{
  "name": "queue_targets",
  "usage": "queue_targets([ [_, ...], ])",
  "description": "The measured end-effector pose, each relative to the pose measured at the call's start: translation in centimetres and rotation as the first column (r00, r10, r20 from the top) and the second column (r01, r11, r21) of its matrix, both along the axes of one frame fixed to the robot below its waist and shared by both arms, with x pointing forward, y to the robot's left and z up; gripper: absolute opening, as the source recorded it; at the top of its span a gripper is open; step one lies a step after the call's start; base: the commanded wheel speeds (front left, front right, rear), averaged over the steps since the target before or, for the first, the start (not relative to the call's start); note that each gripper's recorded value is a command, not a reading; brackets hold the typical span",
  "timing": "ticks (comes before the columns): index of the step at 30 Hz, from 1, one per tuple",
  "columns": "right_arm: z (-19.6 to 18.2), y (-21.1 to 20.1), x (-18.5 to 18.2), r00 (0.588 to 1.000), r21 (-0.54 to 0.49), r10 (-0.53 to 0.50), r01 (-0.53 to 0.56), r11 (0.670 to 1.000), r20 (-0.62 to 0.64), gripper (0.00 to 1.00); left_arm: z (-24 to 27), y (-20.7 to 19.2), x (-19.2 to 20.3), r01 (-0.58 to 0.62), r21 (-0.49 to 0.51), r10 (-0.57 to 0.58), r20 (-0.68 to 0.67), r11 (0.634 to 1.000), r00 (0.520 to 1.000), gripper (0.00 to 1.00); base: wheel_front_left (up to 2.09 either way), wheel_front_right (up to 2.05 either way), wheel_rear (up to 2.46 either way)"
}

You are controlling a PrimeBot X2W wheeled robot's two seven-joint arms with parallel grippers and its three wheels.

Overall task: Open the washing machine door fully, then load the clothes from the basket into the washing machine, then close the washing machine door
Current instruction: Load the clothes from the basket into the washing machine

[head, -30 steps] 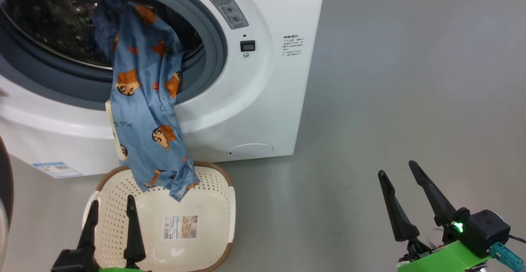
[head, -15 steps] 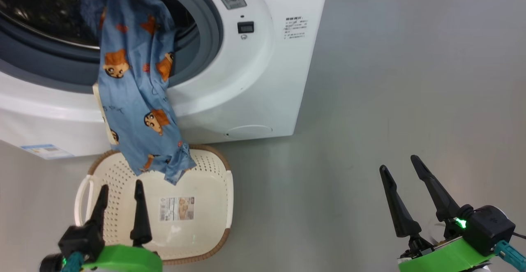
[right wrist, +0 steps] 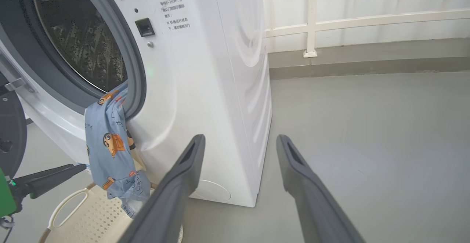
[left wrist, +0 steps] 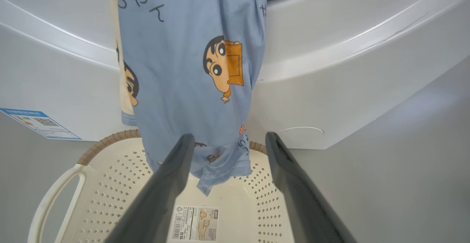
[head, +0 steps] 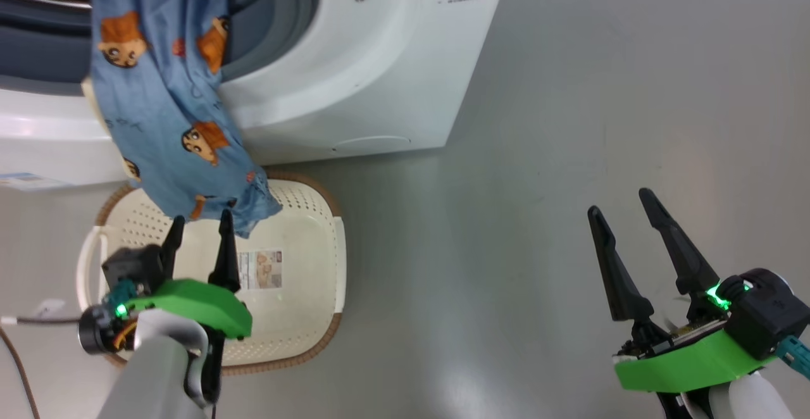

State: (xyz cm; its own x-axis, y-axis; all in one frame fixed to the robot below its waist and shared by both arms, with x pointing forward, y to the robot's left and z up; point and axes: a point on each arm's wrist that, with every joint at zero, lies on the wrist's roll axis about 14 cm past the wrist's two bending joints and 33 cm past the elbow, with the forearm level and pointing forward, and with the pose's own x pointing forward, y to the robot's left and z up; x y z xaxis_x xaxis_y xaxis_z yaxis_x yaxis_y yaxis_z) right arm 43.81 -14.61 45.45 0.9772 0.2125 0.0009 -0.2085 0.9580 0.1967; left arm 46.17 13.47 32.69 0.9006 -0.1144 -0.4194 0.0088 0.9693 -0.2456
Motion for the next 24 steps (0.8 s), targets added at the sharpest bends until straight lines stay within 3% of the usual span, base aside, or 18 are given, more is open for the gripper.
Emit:
queue_targets([
  [11,-2.0,-1.4,0.8,0.998,-0.007,-0.045,0.045,0.999,-0.045,1.0,-4.6,-1.3,4.0,0.032,-0.033,-0.035,-0.114,0.999,0.993,1.0,0.0,0.0,0.0],
  [21,-2.9,-1.5,1.8,0.997,0.005,-0.06,0.061,0.998,-0.055,1.0,-6.6,-1.0,7.4,-0.005,-0.03,0.001,-0.16,1.0,0.987,1.0,0.0,0.0,0.0],
  [22,-3.0,-1.6,1.7,0.996,0.006,-0.063,0.064,0.998,-0.058,1.0,-6.8,-1.1,7.6,-0.007,-0.033,0.001,-0.164,0.999,0.986,0.79,0.0,0.0,0.0],
  [24,-3.2,-1.7,1.7,0.995,0.004,-0.069,0.07,0.998,-0.065,1.0,-7.1,-1.1,7.7,-0.008,-0.026,0.004,-0.172,1.0,0.985,0.0,0.0,0.0,0.0],
])
